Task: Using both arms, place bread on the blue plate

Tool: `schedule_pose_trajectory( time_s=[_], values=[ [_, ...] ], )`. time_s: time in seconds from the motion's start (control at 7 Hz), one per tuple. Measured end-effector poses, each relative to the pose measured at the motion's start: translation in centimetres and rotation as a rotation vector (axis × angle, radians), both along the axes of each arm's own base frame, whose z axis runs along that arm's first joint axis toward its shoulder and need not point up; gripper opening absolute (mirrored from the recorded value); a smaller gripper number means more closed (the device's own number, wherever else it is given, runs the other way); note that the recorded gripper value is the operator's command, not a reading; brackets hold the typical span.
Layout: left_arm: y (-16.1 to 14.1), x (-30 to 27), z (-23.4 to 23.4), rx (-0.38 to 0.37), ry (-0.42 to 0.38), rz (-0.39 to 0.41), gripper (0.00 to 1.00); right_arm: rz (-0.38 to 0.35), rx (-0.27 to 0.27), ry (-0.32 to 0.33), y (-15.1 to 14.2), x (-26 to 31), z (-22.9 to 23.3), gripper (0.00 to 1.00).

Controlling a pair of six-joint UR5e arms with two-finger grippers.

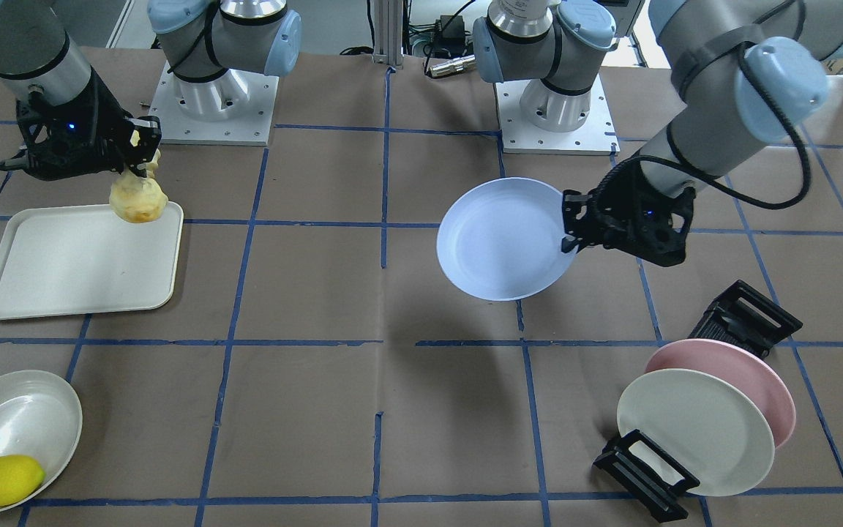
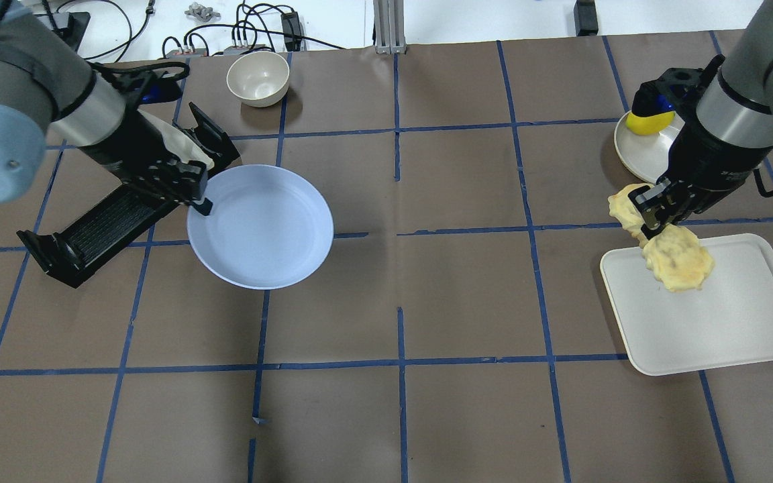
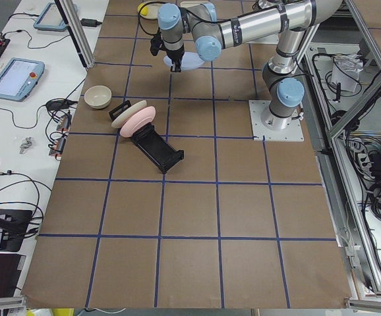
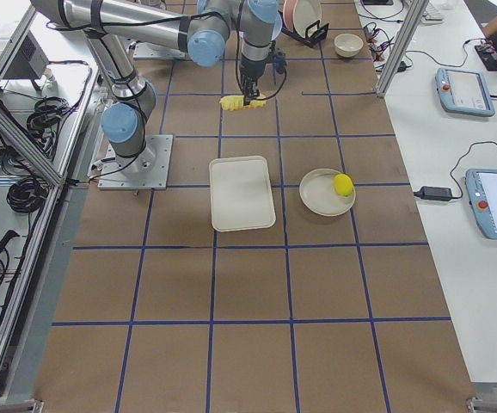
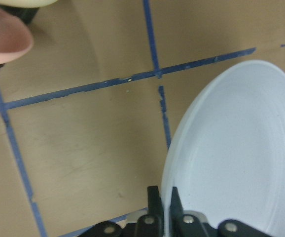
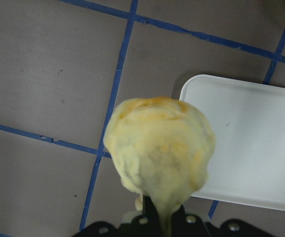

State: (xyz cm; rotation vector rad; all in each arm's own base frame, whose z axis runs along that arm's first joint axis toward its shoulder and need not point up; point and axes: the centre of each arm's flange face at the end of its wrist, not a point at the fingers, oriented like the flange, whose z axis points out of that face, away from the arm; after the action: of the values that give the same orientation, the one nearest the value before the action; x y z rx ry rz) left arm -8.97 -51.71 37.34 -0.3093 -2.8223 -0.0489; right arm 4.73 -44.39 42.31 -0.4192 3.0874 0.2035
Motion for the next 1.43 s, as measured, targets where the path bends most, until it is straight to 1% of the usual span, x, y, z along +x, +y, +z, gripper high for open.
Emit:
schedule_pose_trajectory(
  time_s=[0.14, 0.29, 0.57, 0.71, 0.86, 1.0, 1.14, 1.29, 1.43],
  values=[
    [-1.0, -3.3, -2.1, -0.014, 0.062, -0.008, 0.14, 0.0, 0.001, -0.001, 0.0, 0.0, 0.0, 0.13],
    [-2.2, -6.4, -4.6, -0.028, 0.114, 0.002, 0.14, 0.001, 0.001, -0.002, 0.0, 0.0, -0.1, 0.13],
    [-4.2, -12.1, -9.8, -0.055, 0.149, 0.045, 0.14, 0.0, 0.001, -0.004, 0.0, 0.0, -0.2, 0.13],
    [-4.6, -13.7, -11.9, -0.051, 0.152, 0.05, 0.14, 0.001, 0.0, -0.006, 0.0, 0.0, -0.3, 0.13],
    [-4.8, -14.4, -13.7, -0.04, 0.153, 0.046, 0.16, 0.001, -0.002, -0.007, 0.0, 0.1, -0.3, 0.13],
    [-4.9, -14.8, -14.9, -0.026, 0.152, 0.042, 0.26, 0.0, -0.002, -0.01, -0.1, 0.1, -0.5, 0.16],
    [-4.9, -14.9, -15.8, -0.012, 0.149, 0.044, 0.55, -0.003, -0.005, -0.009, -0.2, 0.2, -0.4, 0.16],
    [-4.7, -14.9, -16.5, 0.001, 0.143, 0.051, 0.88, 0.0, -0.015, -0.003, -0.3, 0.7, 0.3, 0.15],
    [-4.4, -14.8, -16.4, 0.004, 0.14, 0.058, 0.95, 0.01, -0.024, 0.003, -0.3, 2.0, 1.1, 0.15]
  ],
)
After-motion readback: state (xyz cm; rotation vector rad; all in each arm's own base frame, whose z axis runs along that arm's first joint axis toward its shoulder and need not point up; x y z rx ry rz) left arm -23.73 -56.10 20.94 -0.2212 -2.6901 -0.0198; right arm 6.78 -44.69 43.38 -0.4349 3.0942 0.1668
